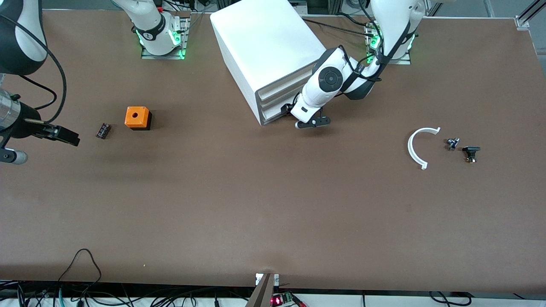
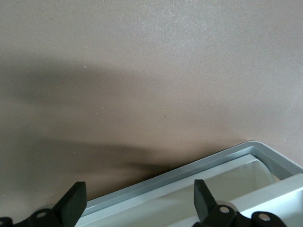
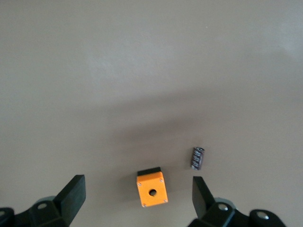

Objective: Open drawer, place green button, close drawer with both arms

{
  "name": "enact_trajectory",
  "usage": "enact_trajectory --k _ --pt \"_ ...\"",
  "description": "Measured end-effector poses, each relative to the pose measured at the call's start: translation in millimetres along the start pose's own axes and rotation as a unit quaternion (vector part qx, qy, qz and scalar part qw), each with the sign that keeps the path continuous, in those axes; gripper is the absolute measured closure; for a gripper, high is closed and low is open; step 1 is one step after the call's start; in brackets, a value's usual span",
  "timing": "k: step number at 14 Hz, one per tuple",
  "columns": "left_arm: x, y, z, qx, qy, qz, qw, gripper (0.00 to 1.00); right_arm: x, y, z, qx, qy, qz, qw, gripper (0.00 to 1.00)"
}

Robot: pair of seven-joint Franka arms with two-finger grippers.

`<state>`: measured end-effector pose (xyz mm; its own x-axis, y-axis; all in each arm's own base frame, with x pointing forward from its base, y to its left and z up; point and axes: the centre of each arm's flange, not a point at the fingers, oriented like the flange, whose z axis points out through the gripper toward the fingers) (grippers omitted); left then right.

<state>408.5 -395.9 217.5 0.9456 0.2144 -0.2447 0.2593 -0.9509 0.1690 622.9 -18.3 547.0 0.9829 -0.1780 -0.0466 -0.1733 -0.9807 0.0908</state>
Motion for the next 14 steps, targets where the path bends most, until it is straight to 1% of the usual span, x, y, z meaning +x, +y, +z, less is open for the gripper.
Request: enact_trajectory --k 1,3,5,6,7,9,10,11,13,14 --pt "4.4 -1.5 -5.7 -0.003 0.005 -0.004 1.0 0.0 -1.4 10.7 -1.4 -0.001 -0.003 -0.005 1.0 0.0" --pt "35.0 -17.0 -33.0 -0.018 0.027 -0.032 0.999 0.0 -2.2 25.7 3.2 -0.002 -0.01 -0.004 1.0 0.0" --pt "86.3 -50.4 -75.1 -0.037 0.066 -0.08 0.994 0.0 -4.8 26.4 9.0 -0.001 -0.017 -0.007 1.0 0.0" --pt "111.1 -68.9 -97.7 -0.046 0.086 -0.1 0.99 0.0 -7.6 24.1 9.6 -0.001 -0.016 -0.009 1.0 0.0" --pt "133.1 -86.5 -122.1 -0.055 0.107 -0.112 0.986 0.0 -11.2 21.6 8.9 0.0 -0.009 -0.012 1.0 0.0" --pt "161.2 -114.6 -165.4 -0.068 0.142 -0.102 0.982 0.0 -20.1 20.7 7.4 0.003 0.004 -0.033 0.999 0.0" --pt "176.2 -138.6 -197.9 -0.069 0.167 -0.079 0.98 0.0 -25.8 22.7 6.5 0.004 0.006 -0.049 0.999 0.0" --pt "181.6 -153.5 -220.0 -0.065 0.175 -0.062 0.981 0.0 -28.5 23.7 6.1 0.004 0.007 -0.054 0.999 0.0" --pt "181.4 -174.1 -281.2 -0.054 0.167 -0.027 0.984 0.0 -33.8 24.6 7.5 0.005 0.007 -0.057 0.998 0.0" --pt "174.8 -182.4 -317.0 -0.05 0.163 -0.014 0.985 0.0 -36.8 25.0 9.1 0.006 0.009 -0.057 0.998 0.0"
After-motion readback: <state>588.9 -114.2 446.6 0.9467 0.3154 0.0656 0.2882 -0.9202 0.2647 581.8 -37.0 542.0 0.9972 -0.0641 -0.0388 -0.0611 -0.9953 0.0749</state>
